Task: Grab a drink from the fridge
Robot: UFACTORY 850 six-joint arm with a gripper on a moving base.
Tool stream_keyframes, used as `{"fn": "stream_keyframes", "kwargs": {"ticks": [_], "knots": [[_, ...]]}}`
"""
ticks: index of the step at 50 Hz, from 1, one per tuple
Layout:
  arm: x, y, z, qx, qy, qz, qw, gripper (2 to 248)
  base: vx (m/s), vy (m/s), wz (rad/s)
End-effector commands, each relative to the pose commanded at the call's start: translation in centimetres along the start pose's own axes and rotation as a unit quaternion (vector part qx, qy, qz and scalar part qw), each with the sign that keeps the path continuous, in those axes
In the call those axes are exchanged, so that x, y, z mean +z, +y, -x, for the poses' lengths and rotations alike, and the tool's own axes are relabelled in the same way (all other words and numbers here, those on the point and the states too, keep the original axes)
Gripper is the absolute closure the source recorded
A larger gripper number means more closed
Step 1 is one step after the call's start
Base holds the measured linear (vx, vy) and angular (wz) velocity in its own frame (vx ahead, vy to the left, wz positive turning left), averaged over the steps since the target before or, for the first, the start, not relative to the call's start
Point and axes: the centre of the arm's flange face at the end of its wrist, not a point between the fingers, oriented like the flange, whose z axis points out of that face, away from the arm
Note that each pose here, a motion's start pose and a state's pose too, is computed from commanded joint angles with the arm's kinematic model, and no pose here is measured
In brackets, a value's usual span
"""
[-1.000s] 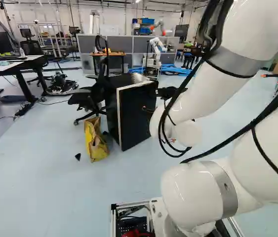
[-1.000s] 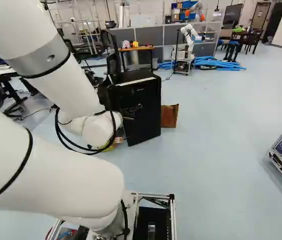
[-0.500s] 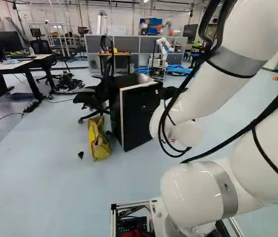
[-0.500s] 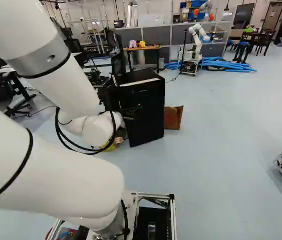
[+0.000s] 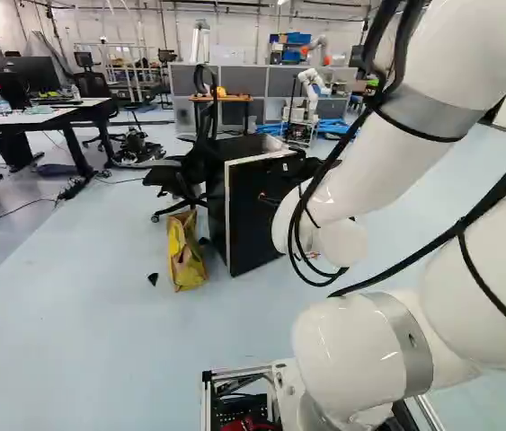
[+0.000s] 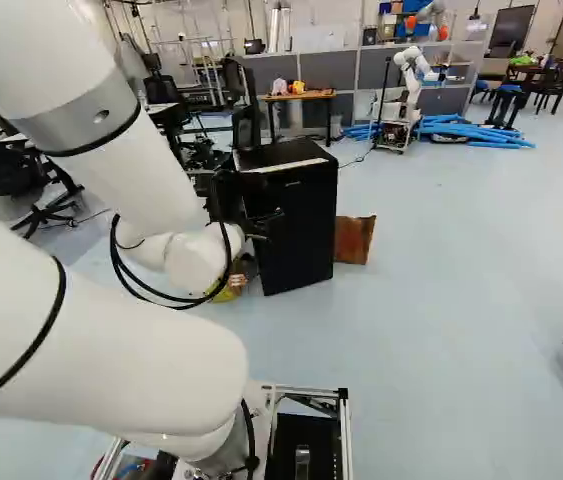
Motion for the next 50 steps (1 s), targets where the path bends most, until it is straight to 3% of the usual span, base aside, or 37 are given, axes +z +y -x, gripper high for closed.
{"fn": "stream_keyframes", "kwargs": {"ticks": [50], "knots": [[0.0, 0.0, 0.0, 0.0, 0.0, 0.0, 1.0, 3, 0.039, -0.026, 0.116]]}}
